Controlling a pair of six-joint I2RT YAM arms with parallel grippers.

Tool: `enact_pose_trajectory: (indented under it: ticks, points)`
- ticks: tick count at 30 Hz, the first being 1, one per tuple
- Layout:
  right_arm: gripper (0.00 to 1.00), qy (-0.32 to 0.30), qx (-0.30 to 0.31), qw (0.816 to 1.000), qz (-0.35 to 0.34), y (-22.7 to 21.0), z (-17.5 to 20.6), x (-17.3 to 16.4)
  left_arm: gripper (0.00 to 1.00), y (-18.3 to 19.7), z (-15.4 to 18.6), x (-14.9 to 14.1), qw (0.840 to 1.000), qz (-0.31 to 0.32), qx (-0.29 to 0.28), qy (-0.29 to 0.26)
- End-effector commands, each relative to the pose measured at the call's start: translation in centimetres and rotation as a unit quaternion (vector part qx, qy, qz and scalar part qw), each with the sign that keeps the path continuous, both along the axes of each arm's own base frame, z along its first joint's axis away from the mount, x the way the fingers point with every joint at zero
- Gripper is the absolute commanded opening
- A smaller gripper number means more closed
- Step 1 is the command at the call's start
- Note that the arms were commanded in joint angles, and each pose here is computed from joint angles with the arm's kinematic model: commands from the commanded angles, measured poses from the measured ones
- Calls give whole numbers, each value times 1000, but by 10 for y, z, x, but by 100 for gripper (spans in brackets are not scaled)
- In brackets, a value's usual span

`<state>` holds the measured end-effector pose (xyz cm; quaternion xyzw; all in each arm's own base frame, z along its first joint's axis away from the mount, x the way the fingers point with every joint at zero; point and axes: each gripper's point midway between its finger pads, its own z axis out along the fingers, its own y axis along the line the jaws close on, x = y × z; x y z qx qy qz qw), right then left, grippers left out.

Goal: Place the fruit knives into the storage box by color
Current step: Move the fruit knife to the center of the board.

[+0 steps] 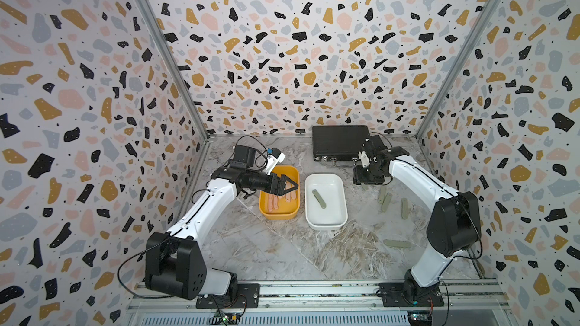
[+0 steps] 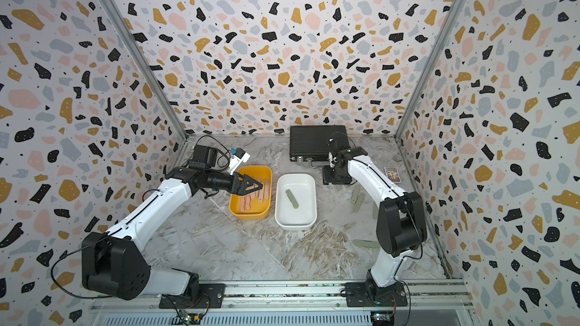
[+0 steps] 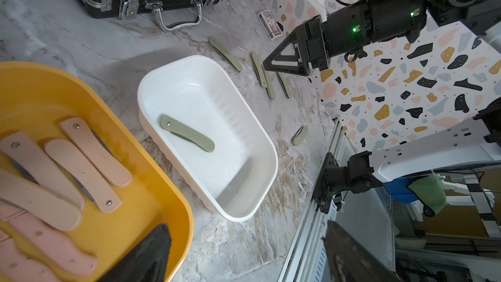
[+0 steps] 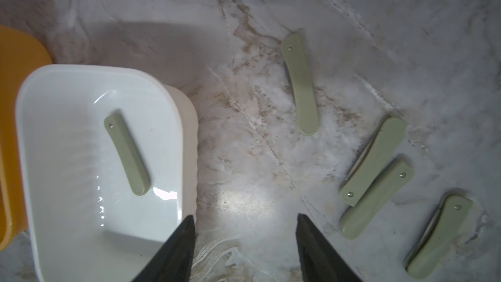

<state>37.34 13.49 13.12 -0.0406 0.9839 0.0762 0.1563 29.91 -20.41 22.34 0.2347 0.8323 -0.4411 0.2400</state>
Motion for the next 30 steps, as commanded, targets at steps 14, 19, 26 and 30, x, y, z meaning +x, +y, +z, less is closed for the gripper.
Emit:
enact_pose_trajectory:
  ticks: [14, 19, 26, 30]
  points:
    - [62, 79, -62, 995, -17, -31, -68, 8, 89, -3, 2, 0, 1000, -11, -2, -15]
    - [62, 86, -68, 994, -23, -35, -78, 14, 89, -3, 2, 1, 1000, -11, -1, -15]
    - [61, 95, -68, 993, -31, -38, -91, 27, 89, -3, 2, 1, 1000, -11, -2, -13]
    - [61, 96, -68, 992, -36, -41, -96, 37, 89, -3, 3, 0, 1000, -10, -2, -14]
